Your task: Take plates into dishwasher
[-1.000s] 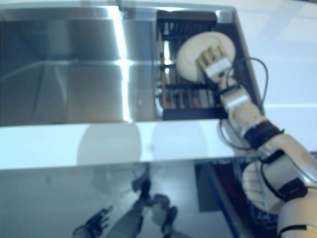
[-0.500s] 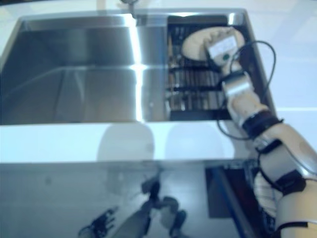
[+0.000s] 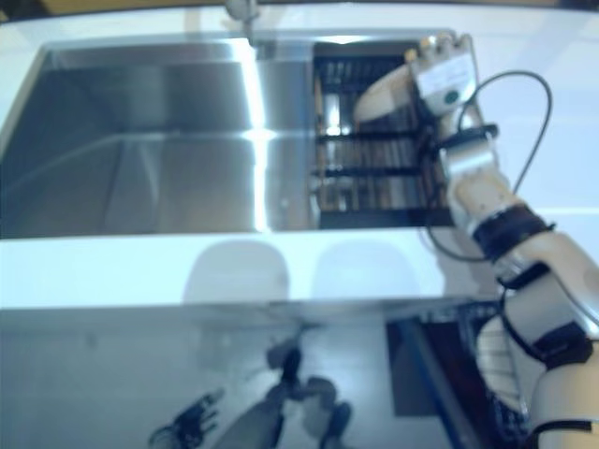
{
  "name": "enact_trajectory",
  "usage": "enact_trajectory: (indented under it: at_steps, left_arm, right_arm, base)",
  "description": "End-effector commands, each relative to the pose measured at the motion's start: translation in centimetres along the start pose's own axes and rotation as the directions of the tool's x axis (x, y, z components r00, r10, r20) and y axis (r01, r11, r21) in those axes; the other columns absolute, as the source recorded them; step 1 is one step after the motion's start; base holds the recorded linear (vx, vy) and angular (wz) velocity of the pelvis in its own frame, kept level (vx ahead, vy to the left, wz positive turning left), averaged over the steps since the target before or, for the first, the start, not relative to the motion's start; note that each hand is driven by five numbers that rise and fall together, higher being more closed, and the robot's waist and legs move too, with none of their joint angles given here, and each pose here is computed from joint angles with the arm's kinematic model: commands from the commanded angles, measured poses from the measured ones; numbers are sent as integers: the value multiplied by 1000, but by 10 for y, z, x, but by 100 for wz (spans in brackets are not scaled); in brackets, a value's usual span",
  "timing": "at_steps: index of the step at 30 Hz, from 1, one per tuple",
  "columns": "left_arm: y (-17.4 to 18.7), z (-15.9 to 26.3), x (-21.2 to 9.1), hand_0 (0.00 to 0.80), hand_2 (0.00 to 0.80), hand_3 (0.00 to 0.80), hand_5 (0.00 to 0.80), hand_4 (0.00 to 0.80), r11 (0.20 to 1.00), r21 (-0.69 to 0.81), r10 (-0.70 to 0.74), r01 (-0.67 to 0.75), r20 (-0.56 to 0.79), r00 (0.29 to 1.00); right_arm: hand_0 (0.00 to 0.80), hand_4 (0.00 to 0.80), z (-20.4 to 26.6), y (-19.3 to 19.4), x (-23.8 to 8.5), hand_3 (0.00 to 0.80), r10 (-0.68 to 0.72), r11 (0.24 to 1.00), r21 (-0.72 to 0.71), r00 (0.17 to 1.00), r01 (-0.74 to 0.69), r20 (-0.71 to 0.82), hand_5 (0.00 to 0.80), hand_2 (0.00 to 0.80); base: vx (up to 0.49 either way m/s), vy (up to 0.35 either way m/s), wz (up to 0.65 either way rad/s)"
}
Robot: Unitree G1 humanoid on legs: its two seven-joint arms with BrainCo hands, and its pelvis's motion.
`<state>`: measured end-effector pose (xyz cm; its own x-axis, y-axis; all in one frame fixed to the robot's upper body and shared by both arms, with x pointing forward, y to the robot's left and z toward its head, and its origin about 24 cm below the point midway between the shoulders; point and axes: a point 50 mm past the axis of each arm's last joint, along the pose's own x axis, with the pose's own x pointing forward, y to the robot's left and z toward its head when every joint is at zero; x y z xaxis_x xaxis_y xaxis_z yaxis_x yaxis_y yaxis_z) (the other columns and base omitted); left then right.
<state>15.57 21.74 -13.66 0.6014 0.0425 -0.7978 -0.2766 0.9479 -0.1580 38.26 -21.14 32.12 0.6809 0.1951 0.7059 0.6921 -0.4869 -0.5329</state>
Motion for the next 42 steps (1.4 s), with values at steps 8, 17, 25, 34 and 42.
enact_trajectory:
  at_steps: [8, 17, 25, 34, 42]
  left_arm:
    - [5, -17, -4, 0, 0, 0, 0, 0, 999, 45, 11, -9, -50, 999]
    - [8, -21, -5, 0, 0, 0, 0, 0, 999, 52, 19, -16, -60, 998]
    - [13, -20, -6, 0, 0, 0, 0, 0, 998, 56, 23, -20, -56, 998]
    - [16, -21, -7, 0, 0, 0, 0, 0, 998, 54, 27, -24, -57, 998]
    - [18, -22, -8, 0, 0, 0, 0, 0, 999, 36, 31, -29, -48, 998]
  right_arm:
    - [800, 800, -35, -29, 18, 800, -151, 988, 0, 983, 152, -109, 800, 800]
    - [800, 800, -21, -27, 16, 800, -101, 992, 72, 995, 101, -12, 800, 800]
    - [800, 800, -13, -27, 15, 800, -90, 983, 163, 996, 84, 28, 800, 800]
    - [455, 455, 2, -17, 10, 455, 54, 957, 280, 995, -76, 88, 455, 455]
    - [0, 0, 28, 0, -4, 0, 278, 782, 547, 953, -298, 121, 0, 0]
  base:
    - [0, 0, 0]
    - [0, 0, 0]
    - [0, 0, 0]
    - [0, 0, 0]
    - [0, 0, 0]
